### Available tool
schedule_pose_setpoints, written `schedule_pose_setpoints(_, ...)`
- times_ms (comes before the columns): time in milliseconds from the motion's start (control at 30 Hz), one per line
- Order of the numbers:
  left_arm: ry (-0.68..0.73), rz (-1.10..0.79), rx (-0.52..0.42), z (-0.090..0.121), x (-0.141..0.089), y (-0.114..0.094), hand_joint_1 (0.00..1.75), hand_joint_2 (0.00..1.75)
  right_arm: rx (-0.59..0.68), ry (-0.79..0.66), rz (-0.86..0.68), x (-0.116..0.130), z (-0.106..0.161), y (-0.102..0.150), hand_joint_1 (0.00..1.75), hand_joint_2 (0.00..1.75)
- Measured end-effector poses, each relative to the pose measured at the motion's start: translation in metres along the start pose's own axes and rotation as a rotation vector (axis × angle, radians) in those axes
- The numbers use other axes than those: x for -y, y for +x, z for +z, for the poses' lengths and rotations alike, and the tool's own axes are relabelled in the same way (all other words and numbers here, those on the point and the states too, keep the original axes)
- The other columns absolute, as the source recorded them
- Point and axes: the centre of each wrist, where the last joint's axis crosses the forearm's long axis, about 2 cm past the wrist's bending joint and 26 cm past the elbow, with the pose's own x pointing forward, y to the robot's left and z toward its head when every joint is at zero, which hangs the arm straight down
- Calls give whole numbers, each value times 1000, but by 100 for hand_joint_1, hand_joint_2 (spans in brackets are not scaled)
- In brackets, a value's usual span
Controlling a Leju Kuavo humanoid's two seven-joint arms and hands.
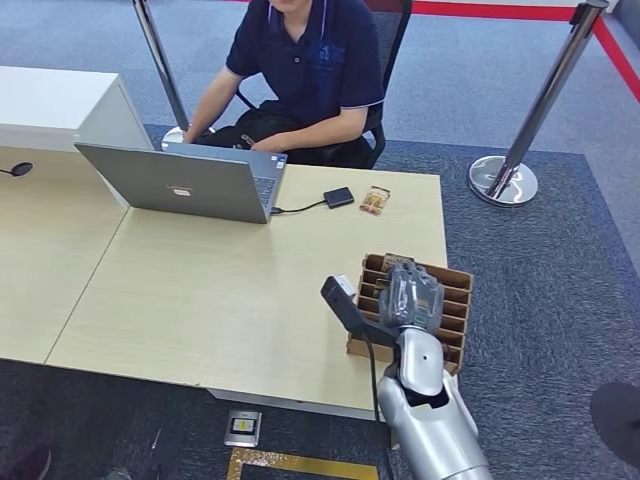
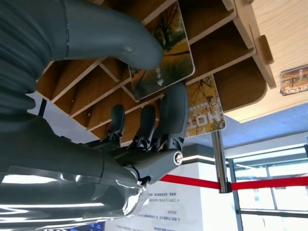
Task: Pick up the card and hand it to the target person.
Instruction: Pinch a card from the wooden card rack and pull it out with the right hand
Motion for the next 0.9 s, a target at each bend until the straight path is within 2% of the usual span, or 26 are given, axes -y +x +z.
schedule_pose_setpoints(333, 3, 4, -2, 0, 0, 0, 0, 0, 6, 17, 4, -3, -1, 1, 98, 175)
schedule_pose_setpoints(700, 6, 10, -4, 0, 0, 0, 0, 0, 11, 21, 19, -3, -3, 0, 151, 175)
schedule_pose_setpoints(900, 8, 15, -7, 0, 0, 0, 0, 0, 18, 21, 26, -3, -3, 1, 151, 175)
